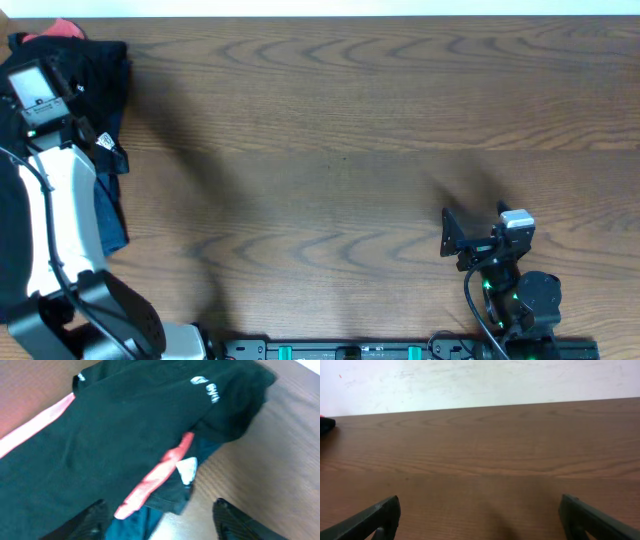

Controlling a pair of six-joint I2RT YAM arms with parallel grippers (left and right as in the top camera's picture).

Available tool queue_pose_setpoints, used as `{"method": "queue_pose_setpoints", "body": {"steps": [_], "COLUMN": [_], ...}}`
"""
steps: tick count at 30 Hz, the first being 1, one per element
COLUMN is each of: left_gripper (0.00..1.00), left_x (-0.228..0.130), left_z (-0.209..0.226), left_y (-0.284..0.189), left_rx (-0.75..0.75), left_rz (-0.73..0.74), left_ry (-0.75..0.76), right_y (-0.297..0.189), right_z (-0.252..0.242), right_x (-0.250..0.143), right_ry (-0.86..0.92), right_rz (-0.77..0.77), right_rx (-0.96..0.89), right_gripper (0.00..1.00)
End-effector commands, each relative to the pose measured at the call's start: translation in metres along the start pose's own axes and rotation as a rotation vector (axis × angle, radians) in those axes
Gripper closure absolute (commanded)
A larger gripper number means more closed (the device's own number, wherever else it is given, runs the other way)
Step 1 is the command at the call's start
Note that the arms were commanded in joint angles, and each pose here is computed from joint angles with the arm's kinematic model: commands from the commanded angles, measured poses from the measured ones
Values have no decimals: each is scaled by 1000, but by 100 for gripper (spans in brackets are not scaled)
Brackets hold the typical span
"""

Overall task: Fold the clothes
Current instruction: 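Lower the left gripper onto the black polo shirt and close on it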

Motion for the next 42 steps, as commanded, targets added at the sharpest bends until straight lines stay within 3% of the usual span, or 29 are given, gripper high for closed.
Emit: {"method": "queue_pose_setpoints", "body": {"steps": [1, 9, 17, 23, 26, 32, 42], "left_gripper": [25, 24, 22, 31, 35, 30, 32], "left_x": [7, -5, 12, 7, -3, -16, -8], "left_z": [11, 13, -3, -7, -8, -6, 19], "left_y": [19, 67, 80, 98, 109, 122, 132], "left_rx": [46, 74, 22, 15, -2, 0, 34], "left_rz": [6, 97, 86, 121, 161, 207, 205], "left_ry": [3, 73, 109, 146, 144, 150, 103], "right_y": [-1, -1, -1, -1, -1, -1, -1], "right_z": [5, 5, 5, 5, 5, 5, 5], "right_x": [1, 1, 1, 1, 1, 1, 1], "right_ry": [16, 16, 16, 16, 16, 16, 16], "right_rz": [6, 6, 6, 5, 6, 5, 6], "right_rx": [31, 30, 31, 31, 31, 31, 30], "right_gripper": [1, 1, 1, 1, 1, 1, 1]}}
Point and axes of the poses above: each gripper's point midway between its finger pads, its own y axis out along the fingers, its own z axis along the line the jaws close on, x = y × z, the point moved 4 cm from there along -y, back along the fingers, and after that the axes turned 14 degrees about -y, right-handed, at the moved point
